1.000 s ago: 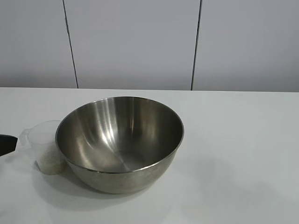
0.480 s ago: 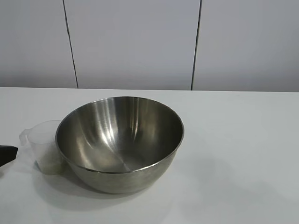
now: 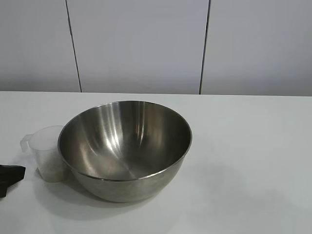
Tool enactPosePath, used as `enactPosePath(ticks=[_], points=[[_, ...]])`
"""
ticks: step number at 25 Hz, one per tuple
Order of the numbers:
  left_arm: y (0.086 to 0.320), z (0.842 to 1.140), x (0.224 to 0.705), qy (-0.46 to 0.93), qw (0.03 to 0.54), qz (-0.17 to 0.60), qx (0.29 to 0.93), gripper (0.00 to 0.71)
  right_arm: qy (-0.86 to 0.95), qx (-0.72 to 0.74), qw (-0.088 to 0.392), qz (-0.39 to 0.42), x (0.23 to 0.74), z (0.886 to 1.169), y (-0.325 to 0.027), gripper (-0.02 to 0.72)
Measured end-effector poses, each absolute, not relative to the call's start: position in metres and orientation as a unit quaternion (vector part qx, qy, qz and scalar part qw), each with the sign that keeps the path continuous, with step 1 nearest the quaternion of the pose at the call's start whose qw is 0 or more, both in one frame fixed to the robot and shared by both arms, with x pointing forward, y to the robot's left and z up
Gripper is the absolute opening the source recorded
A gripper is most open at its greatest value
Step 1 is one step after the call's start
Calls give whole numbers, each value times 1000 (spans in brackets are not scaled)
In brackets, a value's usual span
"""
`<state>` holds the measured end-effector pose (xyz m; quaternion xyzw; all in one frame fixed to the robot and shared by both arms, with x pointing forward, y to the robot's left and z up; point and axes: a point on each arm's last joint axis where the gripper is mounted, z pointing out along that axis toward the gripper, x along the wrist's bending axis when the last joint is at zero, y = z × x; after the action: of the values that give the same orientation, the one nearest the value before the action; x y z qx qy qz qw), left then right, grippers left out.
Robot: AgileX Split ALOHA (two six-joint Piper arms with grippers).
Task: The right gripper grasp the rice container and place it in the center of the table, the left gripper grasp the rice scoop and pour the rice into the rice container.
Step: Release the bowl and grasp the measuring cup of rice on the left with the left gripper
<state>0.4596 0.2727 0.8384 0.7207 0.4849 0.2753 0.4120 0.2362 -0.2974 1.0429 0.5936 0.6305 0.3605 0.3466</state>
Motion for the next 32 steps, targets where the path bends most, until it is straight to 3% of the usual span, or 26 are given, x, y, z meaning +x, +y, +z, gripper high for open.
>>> enactPosePath(ticks=[17,19,22,23,26,32], points=[[273,845,490,480,444,301,695,472,631,594,347,360,236,1043,-297,421],[273,845,490,479,444,300,695,398,631,594,347,360,236,1043,-297,421],[272,845,490,478,444,300,696,135,631,594,347,360,236,1043,-297,421],[272,845,490,478,444,300,696,84,631,594,347,360,236,1043,-297,421],[272,845,490,478,445,299,696,22,631,594,347,360,236,1043,-297,421],[272,854,491,462,446,316,698,10,630,594,347,361,236,1043,-297,421]])
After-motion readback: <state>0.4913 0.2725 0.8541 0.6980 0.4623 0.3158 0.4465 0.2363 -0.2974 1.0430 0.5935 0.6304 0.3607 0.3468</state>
